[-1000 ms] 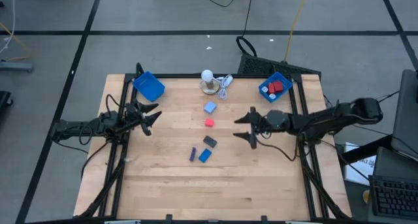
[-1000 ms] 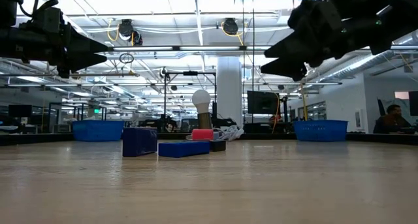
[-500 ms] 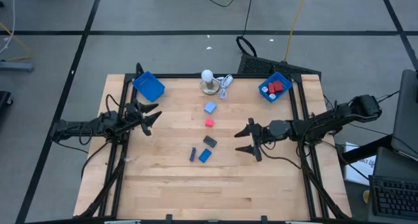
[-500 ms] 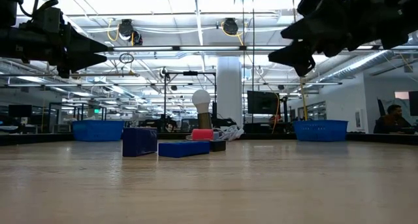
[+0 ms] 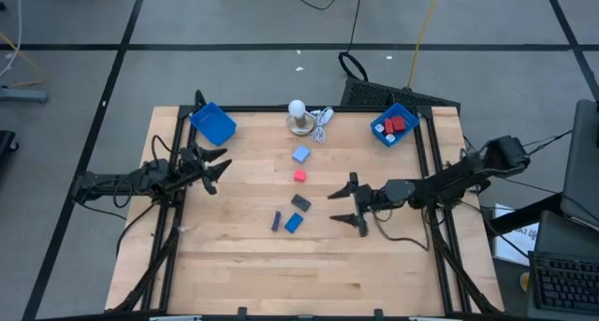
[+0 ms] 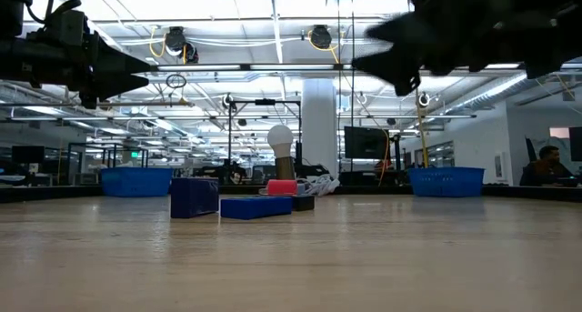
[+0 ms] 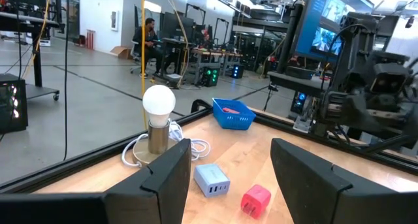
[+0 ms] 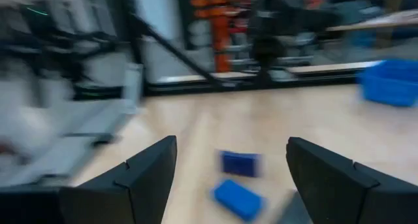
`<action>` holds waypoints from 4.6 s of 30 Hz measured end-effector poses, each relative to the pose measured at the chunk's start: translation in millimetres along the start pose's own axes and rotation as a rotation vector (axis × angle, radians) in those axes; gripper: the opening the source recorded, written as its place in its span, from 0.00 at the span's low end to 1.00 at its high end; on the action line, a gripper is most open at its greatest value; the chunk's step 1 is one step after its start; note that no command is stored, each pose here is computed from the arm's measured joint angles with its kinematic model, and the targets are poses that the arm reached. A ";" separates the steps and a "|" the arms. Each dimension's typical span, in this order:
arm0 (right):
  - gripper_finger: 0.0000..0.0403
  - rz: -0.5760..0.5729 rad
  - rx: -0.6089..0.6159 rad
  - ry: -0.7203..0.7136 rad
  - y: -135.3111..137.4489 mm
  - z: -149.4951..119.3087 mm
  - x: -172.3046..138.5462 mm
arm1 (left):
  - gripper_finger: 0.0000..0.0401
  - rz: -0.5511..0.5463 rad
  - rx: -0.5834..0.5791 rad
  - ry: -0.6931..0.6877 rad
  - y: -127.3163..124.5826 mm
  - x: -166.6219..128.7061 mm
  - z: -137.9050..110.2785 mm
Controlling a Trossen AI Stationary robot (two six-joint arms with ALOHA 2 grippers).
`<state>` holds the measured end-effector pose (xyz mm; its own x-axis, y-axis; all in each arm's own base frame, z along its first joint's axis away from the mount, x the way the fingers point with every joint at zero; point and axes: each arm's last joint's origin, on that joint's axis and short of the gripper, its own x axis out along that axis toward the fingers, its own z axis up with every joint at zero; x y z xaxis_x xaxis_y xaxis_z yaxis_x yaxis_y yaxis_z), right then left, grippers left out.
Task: Pick & Place Office items
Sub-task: Put the pink charger adapter into the right blue bin
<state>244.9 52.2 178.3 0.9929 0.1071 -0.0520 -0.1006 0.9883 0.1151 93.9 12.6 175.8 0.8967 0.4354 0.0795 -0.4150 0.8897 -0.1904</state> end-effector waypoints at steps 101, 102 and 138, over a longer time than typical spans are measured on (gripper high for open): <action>0.65 -0.287 -0.023 0.447 -128.7 -67.9 100.7 | 0.53 -0.005 0.000 0.001 -0.2 0.0 -0.1; 0.64 -0.287 -0.023 0.447 -128.7 -67.9 100.7 | 0.53 -0.005 0.000 0.001 -0.2 0.0 -0.1; 0.57 -0.336 -0.026 0.432 -128.7 -66.7 101.0 | 0.53 -0.005 0.000 0.001 -0.2 0.0 0.0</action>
<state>353.9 -56.8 92.1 0.8544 -0.1855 -0.4853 0.2110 0.9775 -0.0021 93.9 12.4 175.8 0.8990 0.4306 0.0797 -0.4104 0.8919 -0.1900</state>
